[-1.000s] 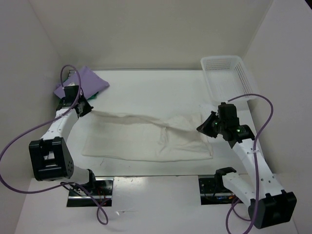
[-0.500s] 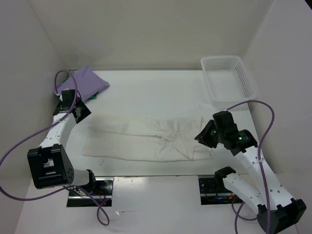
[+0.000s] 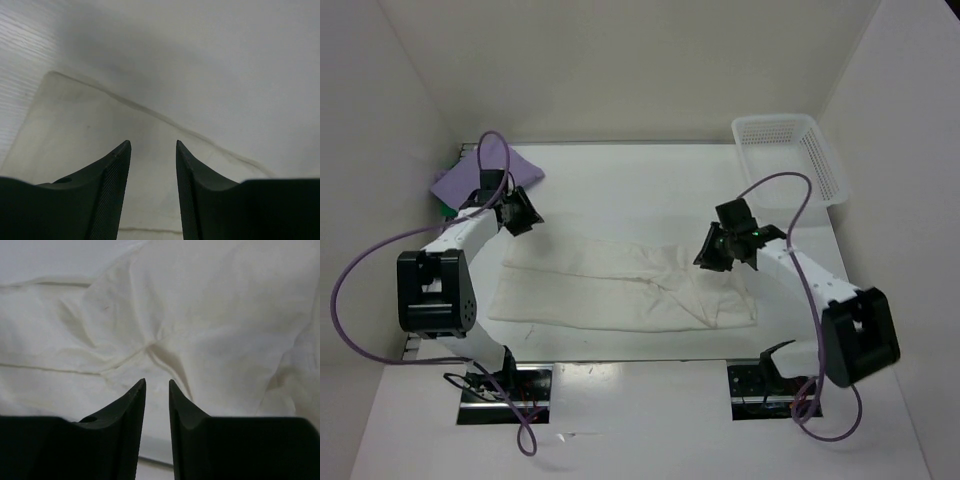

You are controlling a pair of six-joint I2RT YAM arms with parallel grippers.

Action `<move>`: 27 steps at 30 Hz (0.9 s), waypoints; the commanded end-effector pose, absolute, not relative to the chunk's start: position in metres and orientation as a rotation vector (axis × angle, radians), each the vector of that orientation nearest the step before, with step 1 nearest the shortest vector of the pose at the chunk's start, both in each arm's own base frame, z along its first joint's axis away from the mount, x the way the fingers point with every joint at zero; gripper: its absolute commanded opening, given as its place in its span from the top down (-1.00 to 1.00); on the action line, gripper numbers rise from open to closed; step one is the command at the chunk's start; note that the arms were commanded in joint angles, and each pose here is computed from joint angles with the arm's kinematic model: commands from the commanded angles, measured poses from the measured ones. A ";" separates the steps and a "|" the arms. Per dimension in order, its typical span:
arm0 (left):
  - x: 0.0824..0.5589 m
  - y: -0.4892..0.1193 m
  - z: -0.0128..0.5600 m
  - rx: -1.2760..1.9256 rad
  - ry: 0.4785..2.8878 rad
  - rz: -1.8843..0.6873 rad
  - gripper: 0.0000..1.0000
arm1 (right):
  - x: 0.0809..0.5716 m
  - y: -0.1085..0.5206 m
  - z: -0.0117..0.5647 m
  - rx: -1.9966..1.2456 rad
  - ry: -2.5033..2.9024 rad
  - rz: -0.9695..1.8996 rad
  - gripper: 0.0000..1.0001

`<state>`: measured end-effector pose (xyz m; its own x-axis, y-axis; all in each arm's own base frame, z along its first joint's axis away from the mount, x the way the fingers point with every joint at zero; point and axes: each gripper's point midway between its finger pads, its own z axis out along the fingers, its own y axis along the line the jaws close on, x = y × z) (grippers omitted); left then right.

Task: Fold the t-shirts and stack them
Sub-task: Fold the other side of the tshirt into a rectangle

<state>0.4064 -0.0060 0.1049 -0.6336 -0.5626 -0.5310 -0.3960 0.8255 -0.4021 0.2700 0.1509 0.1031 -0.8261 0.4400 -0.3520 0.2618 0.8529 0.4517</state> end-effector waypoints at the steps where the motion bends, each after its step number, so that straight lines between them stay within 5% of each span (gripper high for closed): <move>1: 0.404 -0.031 0.090 -0.661 2.392 -0.485 0.03 | 0.300 0.179 0.089 0.303 2.536 0.573 0.36; 5: 0.396 -0.035 0.066 -0.678 2.452 -0.504 0.03 | 0.314 0.193 0.069 0.266 2.559 0.592 0.18; 15: 0.375 -0.029 0.059 -0.704 2.475 -0.458 0.03 | 0.318 0.205 0.050 0.256 2.585 0.575 0.12; 19: 0.369 -0.027 0.064 -0.706 2.465 -0.442 0.01 | 0.307 0.210 0.043 0.239 2.645 0.587 0.50; 27: 0.367 -0.031 0.065 -0.701 2.447 -0.474 0.01 | 0.280 0.209 0.072 0.244 2.619 0.677 0.53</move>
<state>0.3643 -0.0314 0.0588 -0.7281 -0.5720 -0.3777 -0.3985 0.8016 -0.4457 0.2896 0.2053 0.0591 -0.8964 0.2654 -0.3549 0.0781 0.8828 0.4632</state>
